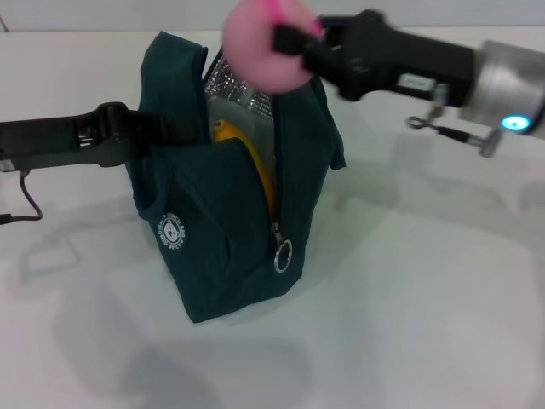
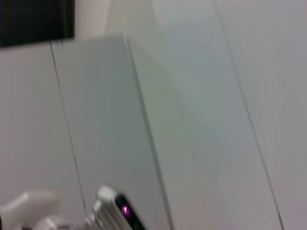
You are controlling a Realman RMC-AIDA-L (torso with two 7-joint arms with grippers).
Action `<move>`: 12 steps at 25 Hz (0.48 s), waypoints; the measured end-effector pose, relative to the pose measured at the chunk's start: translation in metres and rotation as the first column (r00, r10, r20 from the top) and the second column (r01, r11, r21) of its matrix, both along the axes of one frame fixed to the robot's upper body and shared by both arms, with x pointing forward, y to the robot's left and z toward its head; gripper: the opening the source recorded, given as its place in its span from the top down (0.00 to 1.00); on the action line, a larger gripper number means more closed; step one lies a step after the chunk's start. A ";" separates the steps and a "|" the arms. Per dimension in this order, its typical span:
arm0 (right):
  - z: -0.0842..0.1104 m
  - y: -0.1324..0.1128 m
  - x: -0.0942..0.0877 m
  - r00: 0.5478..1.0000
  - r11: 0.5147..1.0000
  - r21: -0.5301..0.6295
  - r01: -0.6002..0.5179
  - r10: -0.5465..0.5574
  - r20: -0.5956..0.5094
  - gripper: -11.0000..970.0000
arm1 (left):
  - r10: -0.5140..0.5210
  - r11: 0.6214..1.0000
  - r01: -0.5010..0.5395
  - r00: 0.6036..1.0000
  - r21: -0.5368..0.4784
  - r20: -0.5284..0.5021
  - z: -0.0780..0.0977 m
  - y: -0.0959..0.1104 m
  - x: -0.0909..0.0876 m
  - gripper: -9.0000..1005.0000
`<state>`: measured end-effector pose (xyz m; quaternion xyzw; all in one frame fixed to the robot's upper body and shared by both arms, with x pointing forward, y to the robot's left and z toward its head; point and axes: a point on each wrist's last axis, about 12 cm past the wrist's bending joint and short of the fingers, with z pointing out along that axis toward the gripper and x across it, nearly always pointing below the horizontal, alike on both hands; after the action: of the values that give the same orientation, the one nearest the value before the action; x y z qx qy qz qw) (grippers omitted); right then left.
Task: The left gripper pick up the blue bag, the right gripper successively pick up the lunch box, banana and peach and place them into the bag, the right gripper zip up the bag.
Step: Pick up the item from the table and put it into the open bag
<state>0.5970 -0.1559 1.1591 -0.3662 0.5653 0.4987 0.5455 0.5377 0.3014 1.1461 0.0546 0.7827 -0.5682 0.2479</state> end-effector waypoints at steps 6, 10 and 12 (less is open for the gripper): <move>-0.009 0.031 0.013 0.999 0.989 -0.147 0.030 -0.032 -0.014 0.91 | 0.001 1.000 -0.001 1.000 -0.001 -0.001 -0.001 0.000 -0.001 0.95; -0.012 0.041 0.014 1.000 0.982 -0.188 0.021 -0.025 -0.017 0.94 | 0.005 1.000 -0.005 1.000 0.000 0.000 -0.002 0.002 -0.002 0.95; -0.011 0.042 0.013 1.000 0.983 -0.184 0.013 -0.016 -0.019 0.95 | 0.008 1.000 -0.008 1.000 0.001 0.000 -0.003 0.002 -0.003 0.95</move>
<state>0.6099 -0.1142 1.1476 -0.4060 0.6171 0.4439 0.5072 0.5351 0.3038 1.1436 0.0517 0.7832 -0.5669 0.2501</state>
